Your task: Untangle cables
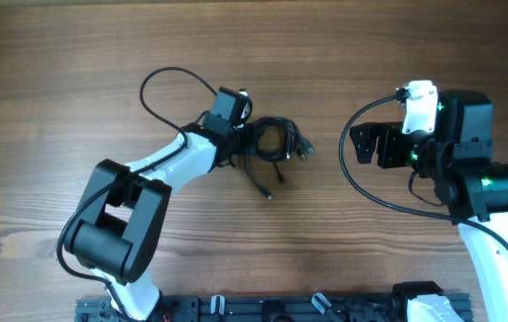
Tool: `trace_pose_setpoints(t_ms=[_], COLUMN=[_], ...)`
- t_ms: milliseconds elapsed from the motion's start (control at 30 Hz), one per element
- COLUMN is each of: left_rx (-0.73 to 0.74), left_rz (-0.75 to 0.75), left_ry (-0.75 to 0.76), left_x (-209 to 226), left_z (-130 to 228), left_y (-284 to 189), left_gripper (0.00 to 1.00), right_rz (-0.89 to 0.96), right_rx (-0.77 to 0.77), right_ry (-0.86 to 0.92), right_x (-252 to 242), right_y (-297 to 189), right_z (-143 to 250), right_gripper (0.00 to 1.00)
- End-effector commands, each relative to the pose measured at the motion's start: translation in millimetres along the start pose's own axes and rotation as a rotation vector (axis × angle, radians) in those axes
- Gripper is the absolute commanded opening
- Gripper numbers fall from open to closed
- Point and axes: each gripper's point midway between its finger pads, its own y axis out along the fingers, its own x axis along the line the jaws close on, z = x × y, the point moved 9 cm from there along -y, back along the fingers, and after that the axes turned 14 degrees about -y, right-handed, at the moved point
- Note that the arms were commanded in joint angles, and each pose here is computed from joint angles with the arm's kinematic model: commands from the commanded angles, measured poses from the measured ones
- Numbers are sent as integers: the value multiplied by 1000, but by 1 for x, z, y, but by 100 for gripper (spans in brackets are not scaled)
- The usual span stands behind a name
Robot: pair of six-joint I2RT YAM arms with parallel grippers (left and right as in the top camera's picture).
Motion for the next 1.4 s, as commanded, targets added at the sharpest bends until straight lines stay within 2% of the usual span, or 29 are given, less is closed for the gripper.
trace_pose_setpoints(t_ms=[0,167,400,600,733,833,933,1000,1067,1167,1200,1233,1367], left_rx=[14,12,-98,-25,0,16,62,41,10,-5,14,36,169], left_rz=[-13,20,350,536,630,685,781,735,615,357,311,274,165], left_ry=[13,0,30,79,111,118,136,107,52,-44,-70,-99,-202], left_x=[-6,-11,-39,-53,-61,-60,-61,-54,-42,-17,-12,-8,7], left_z=[7,1,-13,-5,-4,-6,-7,-11,-13,-9,-6,-3,11], left_y=[0,-53,-156,-178,-184,-189,-196,-193,-186,-169,-165,-161,-134], left_gripper=[4,4,4,4,4,4,4,4,4,6,22,33,28], right_rz=[-12,-21,-249,-431,-468,-481,-512,-512,-479,-327,-270,-235,-200], right_rx=[-34,-24,34,37,45,77,100,111,121,162,178,186,192], right_ry=[8,18,24,-16,-37,-25,-10,-5,-5,53,86,107,133], right_x=[0,-1,14,36,43,43,43,43,40,29,25,22,20], right_y=[-4,1,31,62,83,94,101,105,108,112,113,113,114], right_z=[-8,-9,-8,-16,-18,-14,-11,-9,-8,-5,-3,-2,-2], right_gripper=[100,100,99,99,98,88,87,88,87,91,91,91,92])
